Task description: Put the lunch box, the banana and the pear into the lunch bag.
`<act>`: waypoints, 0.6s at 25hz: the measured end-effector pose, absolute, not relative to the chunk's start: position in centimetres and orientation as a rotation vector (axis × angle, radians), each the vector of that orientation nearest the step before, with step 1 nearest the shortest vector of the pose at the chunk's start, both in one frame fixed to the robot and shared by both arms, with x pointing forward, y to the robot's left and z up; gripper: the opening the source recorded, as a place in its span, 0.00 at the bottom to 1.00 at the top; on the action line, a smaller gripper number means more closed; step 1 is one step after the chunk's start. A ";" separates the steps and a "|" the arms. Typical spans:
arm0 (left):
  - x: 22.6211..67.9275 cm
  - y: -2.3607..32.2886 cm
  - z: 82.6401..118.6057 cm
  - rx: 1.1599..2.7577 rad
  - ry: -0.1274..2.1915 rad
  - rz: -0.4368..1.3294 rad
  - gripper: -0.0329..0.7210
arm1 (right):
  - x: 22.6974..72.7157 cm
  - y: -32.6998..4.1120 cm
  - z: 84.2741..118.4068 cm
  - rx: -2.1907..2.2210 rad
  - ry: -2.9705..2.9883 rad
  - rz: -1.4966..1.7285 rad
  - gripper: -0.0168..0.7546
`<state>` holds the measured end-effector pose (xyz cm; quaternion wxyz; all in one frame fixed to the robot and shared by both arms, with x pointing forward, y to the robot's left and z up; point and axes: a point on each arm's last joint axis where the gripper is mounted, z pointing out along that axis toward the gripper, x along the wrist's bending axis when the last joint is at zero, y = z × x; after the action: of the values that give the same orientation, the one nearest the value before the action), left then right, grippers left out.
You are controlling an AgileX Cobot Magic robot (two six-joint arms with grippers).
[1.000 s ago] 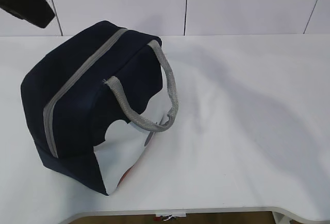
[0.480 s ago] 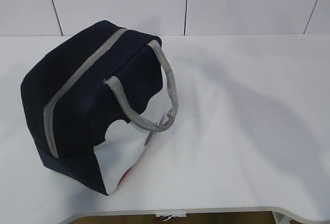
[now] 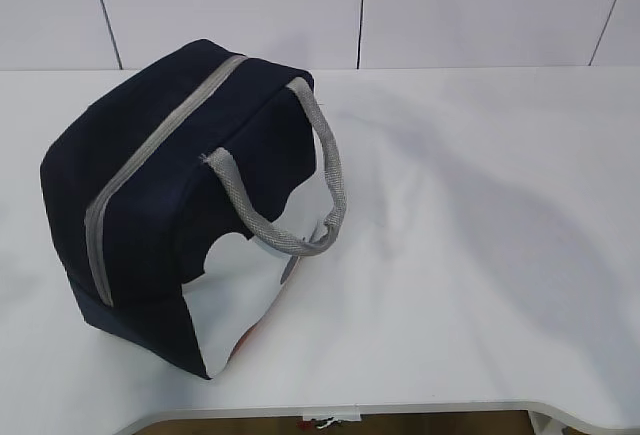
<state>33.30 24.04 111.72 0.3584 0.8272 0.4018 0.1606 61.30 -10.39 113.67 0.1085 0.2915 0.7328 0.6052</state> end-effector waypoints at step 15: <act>25.5 27.0 107.1 1.909 0.909 0.522 0.44 | 61.3 -10.4 113.7 0.856 2.157 1.781 0.50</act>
<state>25.45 26.98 107.05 0.4635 0.7768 0.3697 0.2124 61.28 -10.38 113.67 0.1077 0.2909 0.7331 0.6052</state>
